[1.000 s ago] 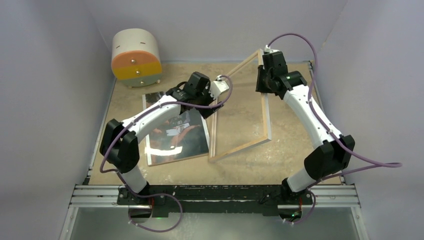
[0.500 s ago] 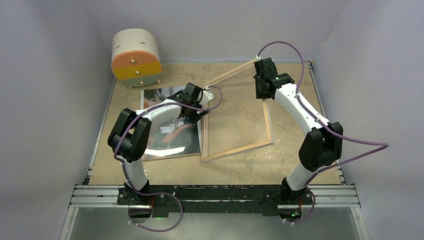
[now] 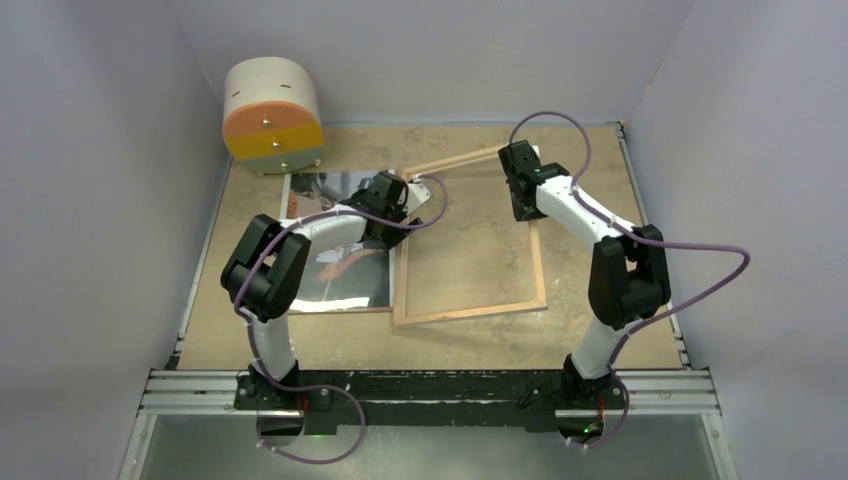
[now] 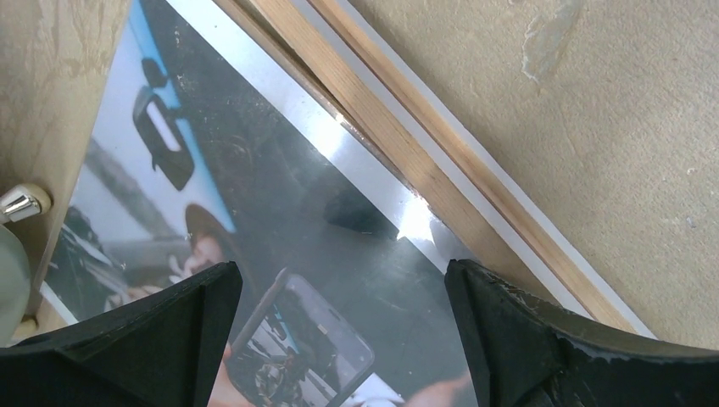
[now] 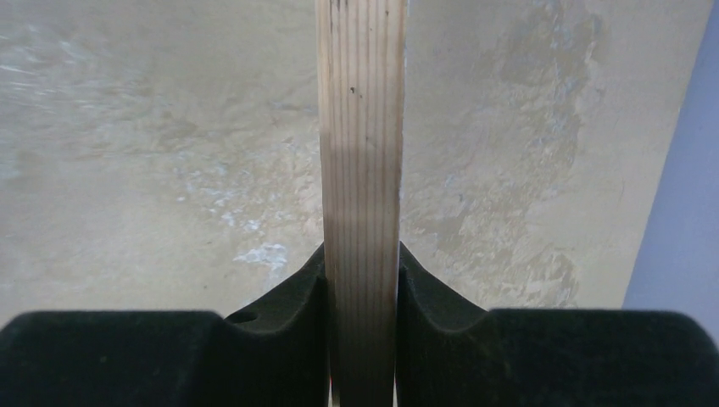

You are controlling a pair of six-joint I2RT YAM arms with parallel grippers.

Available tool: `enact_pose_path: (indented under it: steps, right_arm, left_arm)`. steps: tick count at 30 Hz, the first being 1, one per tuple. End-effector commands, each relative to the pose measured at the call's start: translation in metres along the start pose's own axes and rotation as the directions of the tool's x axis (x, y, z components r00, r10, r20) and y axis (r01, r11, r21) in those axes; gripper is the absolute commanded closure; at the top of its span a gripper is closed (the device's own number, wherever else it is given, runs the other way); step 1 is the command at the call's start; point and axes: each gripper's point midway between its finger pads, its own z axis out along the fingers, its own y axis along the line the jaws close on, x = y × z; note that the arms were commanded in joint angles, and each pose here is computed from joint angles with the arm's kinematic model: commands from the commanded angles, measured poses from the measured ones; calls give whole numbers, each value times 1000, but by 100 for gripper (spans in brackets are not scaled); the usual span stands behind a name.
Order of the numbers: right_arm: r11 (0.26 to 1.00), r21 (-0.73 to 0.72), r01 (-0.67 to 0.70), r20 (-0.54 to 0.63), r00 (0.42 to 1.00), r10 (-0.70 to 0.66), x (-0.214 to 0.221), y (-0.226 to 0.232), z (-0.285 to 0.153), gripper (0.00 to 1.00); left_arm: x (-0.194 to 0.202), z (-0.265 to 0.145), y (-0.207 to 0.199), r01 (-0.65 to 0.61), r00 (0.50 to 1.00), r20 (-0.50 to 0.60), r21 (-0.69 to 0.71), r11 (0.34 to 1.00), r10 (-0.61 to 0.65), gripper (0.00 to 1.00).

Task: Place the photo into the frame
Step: Turn over the photo frame at the center of the board.

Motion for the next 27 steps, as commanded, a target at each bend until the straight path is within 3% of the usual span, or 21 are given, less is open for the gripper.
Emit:
enact_pose_path:
  steps: [1,18,20,23,27]
  right_arm:
    - [1000,25,-13,-40,999,14,14,9,21,74]
    - [994,-38,-98,-63,993,95,45,43,71,72]
    - [994,-43,-100,-57,994,98,46,44,74,68]
    - [992,-67,-108,-52,993,105,47,46,76,54]
    - [991,-81,-111,-59,993,106,47,45,78,47]
  left_arm:
    - [8,4,-19,-15,1000,-4,38,999,15,0]
    - [22,-4,-26,-69,997,-27,46,997,71,0]
    - [23,-8,-29,-74,997,-26,56,996,76,0]
    - [26,-10,-37,-72,997,-28,84,994,74,0]
    - [29,-11,-50,-58,998,-32,128,990,62,0]
